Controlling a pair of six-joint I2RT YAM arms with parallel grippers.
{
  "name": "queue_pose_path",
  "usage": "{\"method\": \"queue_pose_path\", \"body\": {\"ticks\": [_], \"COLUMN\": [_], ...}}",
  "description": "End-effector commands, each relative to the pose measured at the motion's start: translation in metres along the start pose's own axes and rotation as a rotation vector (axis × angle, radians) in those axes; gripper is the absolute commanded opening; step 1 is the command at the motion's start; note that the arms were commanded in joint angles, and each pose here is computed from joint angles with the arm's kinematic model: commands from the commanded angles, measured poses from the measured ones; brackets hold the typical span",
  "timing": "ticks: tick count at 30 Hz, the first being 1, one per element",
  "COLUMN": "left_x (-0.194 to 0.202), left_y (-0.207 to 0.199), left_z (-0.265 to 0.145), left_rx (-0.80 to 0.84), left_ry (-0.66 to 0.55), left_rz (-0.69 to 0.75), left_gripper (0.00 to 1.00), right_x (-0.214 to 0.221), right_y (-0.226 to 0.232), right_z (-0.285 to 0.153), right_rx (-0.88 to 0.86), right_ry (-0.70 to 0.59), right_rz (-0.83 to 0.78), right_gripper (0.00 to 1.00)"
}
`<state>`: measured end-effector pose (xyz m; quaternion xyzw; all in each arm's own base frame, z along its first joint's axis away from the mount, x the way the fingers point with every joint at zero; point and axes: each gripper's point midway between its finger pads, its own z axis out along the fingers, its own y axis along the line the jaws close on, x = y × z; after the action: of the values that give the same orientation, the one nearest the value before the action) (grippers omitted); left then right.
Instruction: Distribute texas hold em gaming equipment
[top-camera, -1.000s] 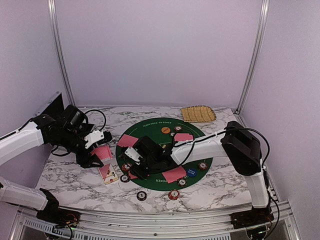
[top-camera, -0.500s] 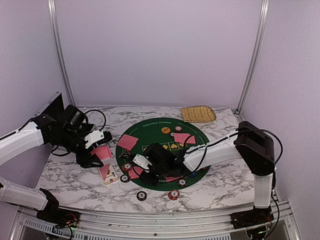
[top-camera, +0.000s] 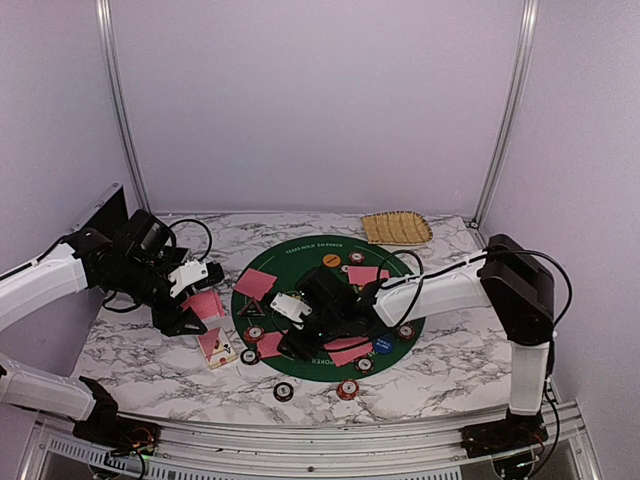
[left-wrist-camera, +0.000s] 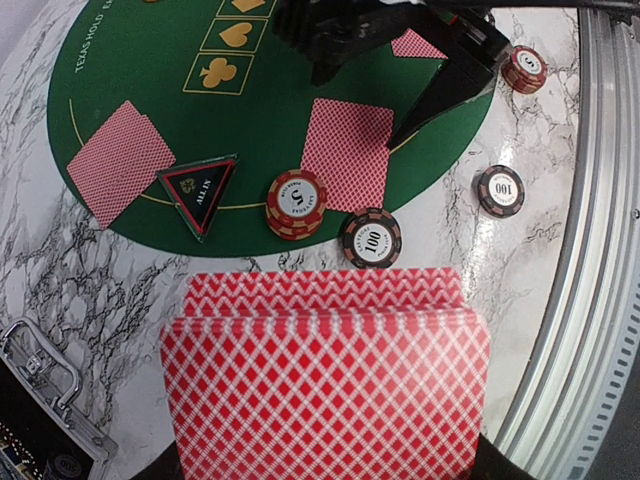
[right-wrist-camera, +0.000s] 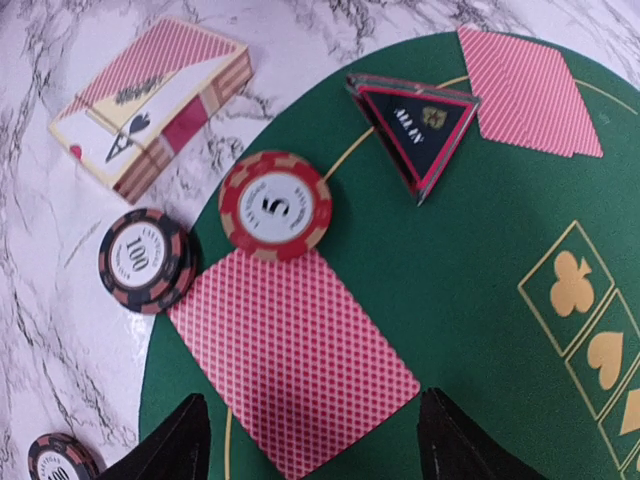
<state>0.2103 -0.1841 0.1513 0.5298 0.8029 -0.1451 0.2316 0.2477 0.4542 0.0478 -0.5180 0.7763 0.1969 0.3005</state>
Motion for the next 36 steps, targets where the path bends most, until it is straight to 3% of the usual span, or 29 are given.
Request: {"method": "queue_pose_path", "body": {"ticks": [1,9,17,36], "left_x": [-0.011,-0.011,-0.014,-0.012], "left_y": [0.000,-0.001,0.000,0.000], "left_z": [-0.014,-0.015,-0.015,-0.016], "left_rx": [-0.005,-0.003,-0.001,-0.003], "left_ry": [-0.038,-0.040,-0.045,-0.045], "left_rz": [0.010,0.011,0.011,0.013], "left_gripper": [0.00,0.00,0.00,0.00], "right_x": [-0.019,0.012,0.039,0.050], "right_y": [0.000,0.012,0.011,0.073], "right_z": [0.011,0.027,0.026,0.015], "right_rx": [-0.099,-0.234,-0.242,-0.256], "right_ry": [-0.007,0.111,0.213,0.220], "right_rz": [-0.058,-0.092,-0.118,-0.199], "right_gripper": [0.71,0.73,0.71,0.63]}}
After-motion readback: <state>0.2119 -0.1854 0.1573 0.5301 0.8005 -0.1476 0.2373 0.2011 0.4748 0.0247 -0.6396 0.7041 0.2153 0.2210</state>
